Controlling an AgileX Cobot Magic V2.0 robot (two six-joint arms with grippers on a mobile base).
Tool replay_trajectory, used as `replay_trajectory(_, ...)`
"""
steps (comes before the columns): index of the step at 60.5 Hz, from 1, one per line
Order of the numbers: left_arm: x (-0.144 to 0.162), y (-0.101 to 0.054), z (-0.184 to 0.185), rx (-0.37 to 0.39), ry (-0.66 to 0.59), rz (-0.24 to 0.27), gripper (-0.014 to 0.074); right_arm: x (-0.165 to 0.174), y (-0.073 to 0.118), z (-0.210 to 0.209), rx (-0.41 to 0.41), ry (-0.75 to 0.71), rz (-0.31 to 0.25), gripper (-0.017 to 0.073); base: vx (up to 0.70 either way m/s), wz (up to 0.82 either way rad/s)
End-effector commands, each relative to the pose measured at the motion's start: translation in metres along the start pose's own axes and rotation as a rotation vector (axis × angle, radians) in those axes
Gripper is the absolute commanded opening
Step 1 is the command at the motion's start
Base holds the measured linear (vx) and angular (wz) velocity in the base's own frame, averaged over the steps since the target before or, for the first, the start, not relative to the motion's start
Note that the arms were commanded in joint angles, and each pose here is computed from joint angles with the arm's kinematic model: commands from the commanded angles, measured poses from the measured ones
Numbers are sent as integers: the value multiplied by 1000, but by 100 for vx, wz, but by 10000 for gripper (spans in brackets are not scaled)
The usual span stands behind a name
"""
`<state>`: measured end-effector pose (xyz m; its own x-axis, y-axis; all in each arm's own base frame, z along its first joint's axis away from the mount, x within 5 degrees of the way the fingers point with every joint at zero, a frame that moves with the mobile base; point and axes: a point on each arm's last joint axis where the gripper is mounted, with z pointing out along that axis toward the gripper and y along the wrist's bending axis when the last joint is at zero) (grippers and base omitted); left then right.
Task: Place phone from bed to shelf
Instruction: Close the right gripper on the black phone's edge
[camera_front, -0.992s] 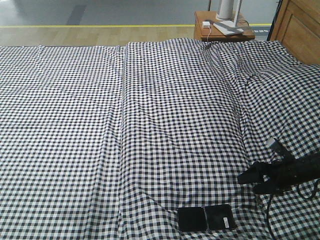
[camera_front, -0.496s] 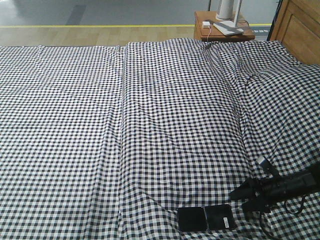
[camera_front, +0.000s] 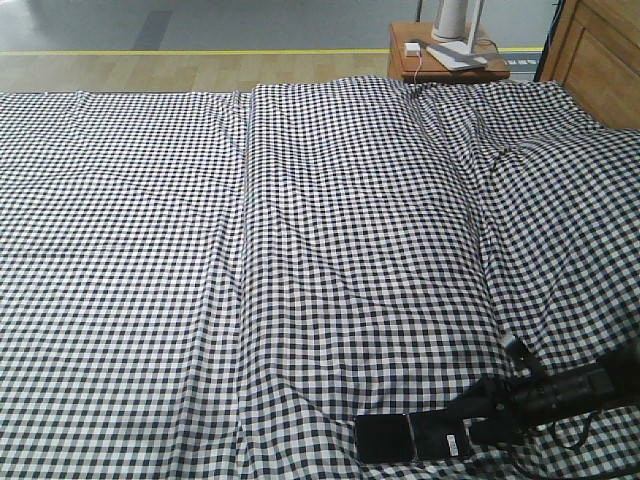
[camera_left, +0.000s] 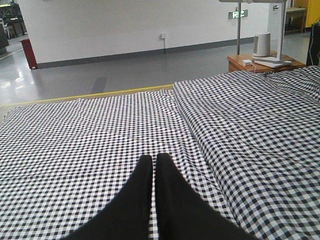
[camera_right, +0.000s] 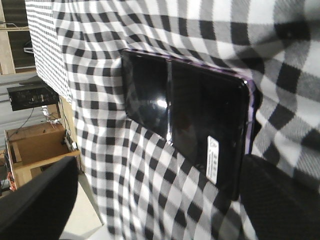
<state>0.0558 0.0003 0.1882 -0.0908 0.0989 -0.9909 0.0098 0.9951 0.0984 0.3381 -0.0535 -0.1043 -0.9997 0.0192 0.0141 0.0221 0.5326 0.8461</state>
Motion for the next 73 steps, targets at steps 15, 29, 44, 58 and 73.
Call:
replay_trajectory(15, -15, 1, -2, -2, -97, -10, 1, -17, 2, -5, -26, -55, -52, 601, 0, 0)
replay_trajectory(29, -15, 1, -2, -2, -97, -10, 1, -18, 3, -3, -89, -52, -47, 596, 0, 0)
replay_trajectory(44, -15, 1, -2, -2, -97, -10, 1, -21, 18, 16, -127, -7, -69, 593, 0, 0)
replay_trajectory(58, -15, 1, -2, -2, -97, -10, 1, -23, 27, 36, -95, 40, -107, 593, 0, 0)
replay_trajectory(73, -15, 1, -2, -2, -97, -10, 1, -23, 28, 36, -104, 44, -107, 535, 0, 0)
